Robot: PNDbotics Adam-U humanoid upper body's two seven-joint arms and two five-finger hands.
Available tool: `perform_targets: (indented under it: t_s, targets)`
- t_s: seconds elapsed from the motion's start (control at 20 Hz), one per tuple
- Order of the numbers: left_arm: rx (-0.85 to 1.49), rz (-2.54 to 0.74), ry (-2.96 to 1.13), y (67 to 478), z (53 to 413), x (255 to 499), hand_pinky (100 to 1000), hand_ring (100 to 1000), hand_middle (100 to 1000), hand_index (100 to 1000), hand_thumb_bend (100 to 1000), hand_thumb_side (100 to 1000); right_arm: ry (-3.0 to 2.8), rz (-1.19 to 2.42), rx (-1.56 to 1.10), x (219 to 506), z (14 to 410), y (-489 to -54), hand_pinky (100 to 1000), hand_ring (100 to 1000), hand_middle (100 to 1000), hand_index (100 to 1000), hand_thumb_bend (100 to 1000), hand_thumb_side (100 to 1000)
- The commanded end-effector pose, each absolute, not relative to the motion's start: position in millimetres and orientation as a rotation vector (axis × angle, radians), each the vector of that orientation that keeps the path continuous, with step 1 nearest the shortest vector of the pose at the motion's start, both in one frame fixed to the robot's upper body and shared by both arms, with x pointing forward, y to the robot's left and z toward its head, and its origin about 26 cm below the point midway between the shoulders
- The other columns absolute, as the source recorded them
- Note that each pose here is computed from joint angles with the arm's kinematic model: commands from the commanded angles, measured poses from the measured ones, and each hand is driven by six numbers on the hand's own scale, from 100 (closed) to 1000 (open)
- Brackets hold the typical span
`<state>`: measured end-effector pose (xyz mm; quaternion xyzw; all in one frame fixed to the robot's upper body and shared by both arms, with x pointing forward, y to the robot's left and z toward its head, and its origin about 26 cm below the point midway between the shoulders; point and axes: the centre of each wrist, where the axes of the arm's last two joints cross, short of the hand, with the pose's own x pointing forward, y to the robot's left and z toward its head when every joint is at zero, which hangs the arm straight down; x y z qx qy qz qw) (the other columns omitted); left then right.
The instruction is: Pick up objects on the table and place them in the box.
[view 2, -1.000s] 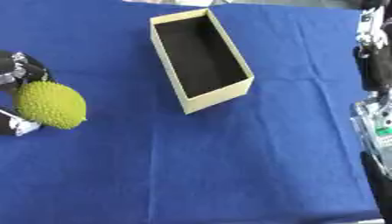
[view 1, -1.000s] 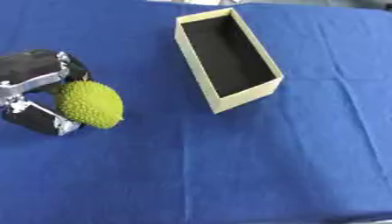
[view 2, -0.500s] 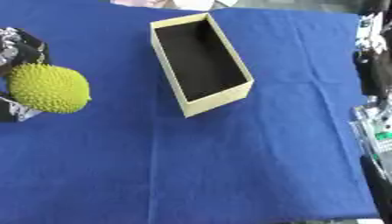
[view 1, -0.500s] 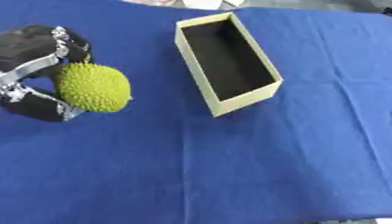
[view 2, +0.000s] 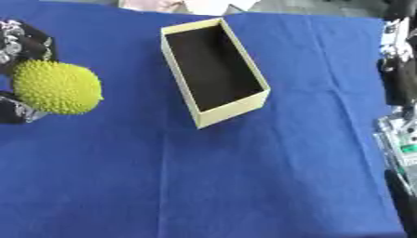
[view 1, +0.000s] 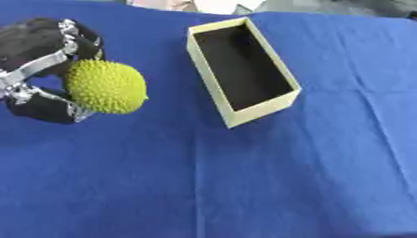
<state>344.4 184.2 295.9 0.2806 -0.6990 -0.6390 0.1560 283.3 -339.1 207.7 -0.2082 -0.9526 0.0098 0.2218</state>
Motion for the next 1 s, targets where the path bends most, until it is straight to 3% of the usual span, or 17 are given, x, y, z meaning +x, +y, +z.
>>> perform_targets:
  t_s: [0.05,0.65,1.0]
  targets:
    - [0.866,-1.793,-2.164,170,322,337,338,438,469,502,313,100,-2.675,0.066,-0.576,282,221,-340,827,838,666,820,100,579]
    - [0.882,-1.666,-2.282,113,339,381,327,404,448,479,342,100,-2.725,0.059,-0.515,287,232,-332,826,836,667,819,100,580]
    - [0.842,-1.615,-2.294,80,325,406,336,399,426,474,355,100,-2.749,0.033,-0.469,290,236,-327,825,835,667,818,100,581]
